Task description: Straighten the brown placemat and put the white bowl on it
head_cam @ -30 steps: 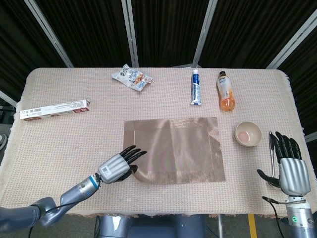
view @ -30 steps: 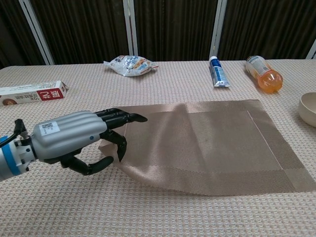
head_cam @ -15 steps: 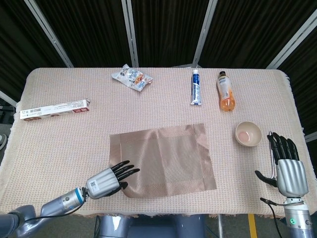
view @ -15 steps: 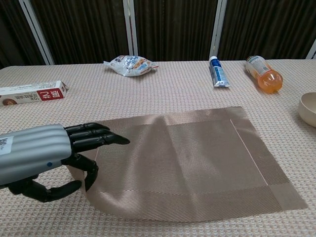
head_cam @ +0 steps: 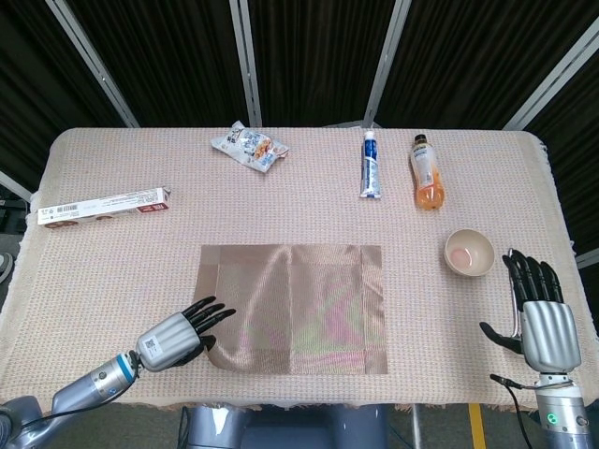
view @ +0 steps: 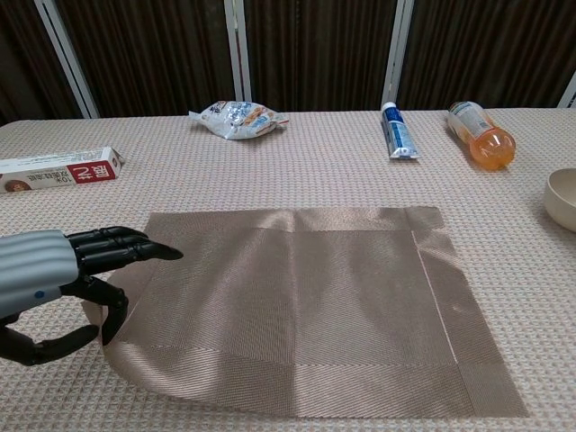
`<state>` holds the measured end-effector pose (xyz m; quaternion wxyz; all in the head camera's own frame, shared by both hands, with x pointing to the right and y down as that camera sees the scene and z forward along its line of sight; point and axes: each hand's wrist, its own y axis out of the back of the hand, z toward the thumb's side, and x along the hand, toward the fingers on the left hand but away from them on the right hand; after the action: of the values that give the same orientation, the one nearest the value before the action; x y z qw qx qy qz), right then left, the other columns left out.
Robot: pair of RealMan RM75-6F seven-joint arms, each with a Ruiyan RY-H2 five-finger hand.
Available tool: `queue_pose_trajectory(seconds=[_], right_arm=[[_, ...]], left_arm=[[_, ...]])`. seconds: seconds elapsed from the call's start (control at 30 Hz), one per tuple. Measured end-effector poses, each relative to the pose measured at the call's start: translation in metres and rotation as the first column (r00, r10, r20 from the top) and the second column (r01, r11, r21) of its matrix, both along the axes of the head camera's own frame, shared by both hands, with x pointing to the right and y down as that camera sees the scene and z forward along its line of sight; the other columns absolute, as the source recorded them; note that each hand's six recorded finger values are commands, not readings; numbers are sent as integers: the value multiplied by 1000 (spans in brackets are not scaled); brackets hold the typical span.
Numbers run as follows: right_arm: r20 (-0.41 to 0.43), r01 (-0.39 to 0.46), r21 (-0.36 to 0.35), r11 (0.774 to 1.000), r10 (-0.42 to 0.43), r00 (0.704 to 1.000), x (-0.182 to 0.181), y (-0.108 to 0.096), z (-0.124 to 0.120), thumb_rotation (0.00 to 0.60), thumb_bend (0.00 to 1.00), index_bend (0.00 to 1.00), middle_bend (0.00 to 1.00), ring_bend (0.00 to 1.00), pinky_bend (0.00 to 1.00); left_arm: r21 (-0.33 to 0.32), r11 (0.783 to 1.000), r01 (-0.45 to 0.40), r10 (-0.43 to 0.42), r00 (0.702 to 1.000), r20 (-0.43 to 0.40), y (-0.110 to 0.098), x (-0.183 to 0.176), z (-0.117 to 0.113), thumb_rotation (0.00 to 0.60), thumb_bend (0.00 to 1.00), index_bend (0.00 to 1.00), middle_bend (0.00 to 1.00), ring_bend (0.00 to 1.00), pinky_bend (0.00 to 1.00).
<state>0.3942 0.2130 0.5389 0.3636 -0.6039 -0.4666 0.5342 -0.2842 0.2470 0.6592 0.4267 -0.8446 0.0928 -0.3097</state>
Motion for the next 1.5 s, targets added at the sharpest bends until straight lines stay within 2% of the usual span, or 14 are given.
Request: queue_pose_trajectory(seconds=[0.07,0.27,0.43,0.53,0.67,0.8,0.97,1.0,1.17,1.2,1.27,1.43,1.5], right_arm=[[-2,0,-7,1000,0,1000,0,1,2,600,0,0,0,0,0],[-23,10,-42,999,-11,1000,2,2,12,600,0,0,0,0,0],[-43,18,-94,995,-22,999,5,1,29,600,0,0,0,0,0],[-50,26,-140,990,-33,998,5,-3,43,600,0,0,0,0,0],[-80,32,-209,977,-50,996,10,-15,68,600,0,8,0,0,0],[-130,13,-257,966,-48,990,20,-32,96,600,0,43,0,0,0],[-185,-27,-310,950,-33,982,27,-51,129,600,0,76,0,0,0],[-195,-34,-316,948,-29,980,29,-54,134,600,0,84,0,0,0],[-240,-72,-339,938,-13,971,35,-68,159,600,0,135,0,0,0],[-246,-80,-342,936,-7,969,35,-69,162,600,0,149,0,0,0],[-248,-97,-345,933,8,969,35,-73,169,600,0,172,0,0,0],[-243,-94,-345,934,8,970,32,-75,176,600,7,261,0,0,0],[-239,-88,-345,935,3,971,30,-74,179,600,92,351,0,0,0]], left_arm=[[-24,1000,16,-16,1000,-11,0,-7,-5,600,0,0,0,0,0],[-40,995,87,-89,994,-61,-10,-32,-30,600,0,0,0,0,0],[17,984,176,-174,981,-91,-31,-58,-58,600,0,0,0,0,0],[66,966,251,-245,966,-87,-47,-70,-66,600,0,0,0,0,0],[106,919,380,-373,924,-79,-68,-87,-75,600,0,0,0,0,0],[146,835,531,-525,847,-84,-89,-100,-90,600,0,0,0,0,0],[254,747,615,-627,778,-39,-103,-114,-102,600,0,0,0,0,0],[280,722,633,-654,756,-24,-105,-118,-104,600,0,0,0,0,0],[346,643,683,-733,680,19,-110,-132,-112,600,0,0,0,0,0],[346,634,692,-743,669,22,-110,-135,-112,600,0,0,0,0,0],[341,628,699,-750,661,27,-111,-137,-111,600,0,0,0,0,0],[323,629,707,-755,655,38,-112,-141,-107,600,0,0,0,0,0],[318,630,708,-755,655,37,-112,-141,-106,600,0,0,0,0,0]])
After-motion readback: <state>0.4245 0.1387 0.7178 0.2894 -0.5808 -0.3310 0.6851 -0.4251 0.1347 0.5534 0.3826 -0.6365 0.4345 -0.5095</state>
